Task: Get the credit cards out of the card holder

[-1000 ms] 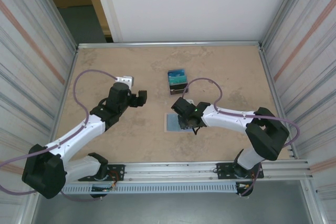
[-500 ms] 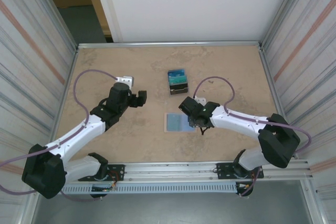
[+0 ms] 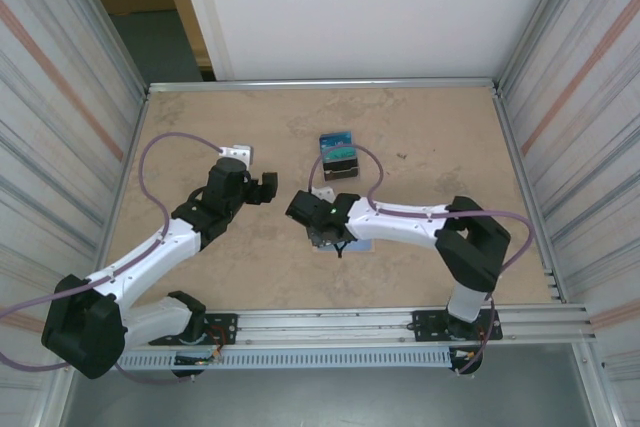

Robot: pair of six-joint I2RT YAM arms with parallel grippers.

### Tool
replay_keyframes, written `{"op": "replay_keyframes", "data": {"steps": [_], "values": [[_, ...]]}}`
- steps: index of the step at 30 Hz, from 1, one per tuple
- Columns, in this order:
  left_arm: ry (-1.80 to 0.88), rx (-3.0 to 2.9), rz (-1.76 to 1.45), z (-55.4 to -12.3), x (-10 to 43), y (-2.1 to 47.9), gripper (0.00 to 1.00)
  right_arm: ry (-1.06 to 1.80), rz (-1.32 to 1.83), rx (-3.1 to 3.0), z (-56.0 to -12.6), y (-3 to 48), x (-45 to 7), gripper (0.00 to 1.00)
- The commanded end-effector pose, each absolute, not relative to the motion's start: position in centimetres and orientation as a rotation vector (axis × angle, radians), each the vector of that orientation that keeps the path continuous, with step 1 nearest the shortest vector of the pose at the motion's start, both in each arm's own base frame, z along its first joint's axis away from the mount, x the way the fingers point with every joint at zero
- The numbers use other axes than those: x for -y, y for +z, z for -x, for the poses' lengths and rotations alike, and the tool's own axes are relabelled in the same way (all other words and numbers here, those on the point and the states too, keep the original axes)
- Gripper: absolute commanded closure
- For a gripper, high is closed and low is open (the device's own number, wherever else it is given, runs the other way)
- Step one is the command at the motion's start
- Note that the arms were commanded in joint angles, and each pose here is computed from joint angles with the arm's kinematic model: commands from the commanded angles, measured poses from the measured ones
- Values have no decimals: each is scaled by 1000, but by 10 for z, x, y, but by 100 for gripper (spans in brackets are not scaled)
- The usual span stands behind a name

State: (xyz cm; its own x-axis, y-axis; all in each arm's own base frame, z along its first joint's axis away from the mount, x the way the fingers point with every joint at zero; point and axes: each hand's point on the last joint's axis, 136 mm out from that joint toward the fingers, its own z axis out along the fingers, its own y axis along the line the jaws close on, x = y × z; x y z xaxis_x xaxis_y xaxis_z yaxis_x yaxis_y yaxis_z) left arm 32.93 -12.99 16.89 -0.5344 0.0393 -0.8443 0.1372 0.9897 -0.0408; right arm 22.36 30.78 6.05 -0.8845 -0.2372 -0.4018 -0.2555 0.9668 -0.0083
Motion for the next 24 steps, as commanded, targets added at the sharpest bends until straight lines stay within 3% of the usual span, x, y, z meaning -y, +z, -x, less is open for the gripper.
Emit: {"op": "replay_keyframes", "data": {"steps": [1,16,24], "values": [[-98,-2123,-92,-330,125,175,1,84,406,-2740,-222,52,-319,66],[-100,-2136,-98,-330,126,171,1,44,374,-2829,-219,17,-305,68],[-103,-2134,-95,-331,127,173,1,10,362,-2860,-213,5,-295,75]]}}
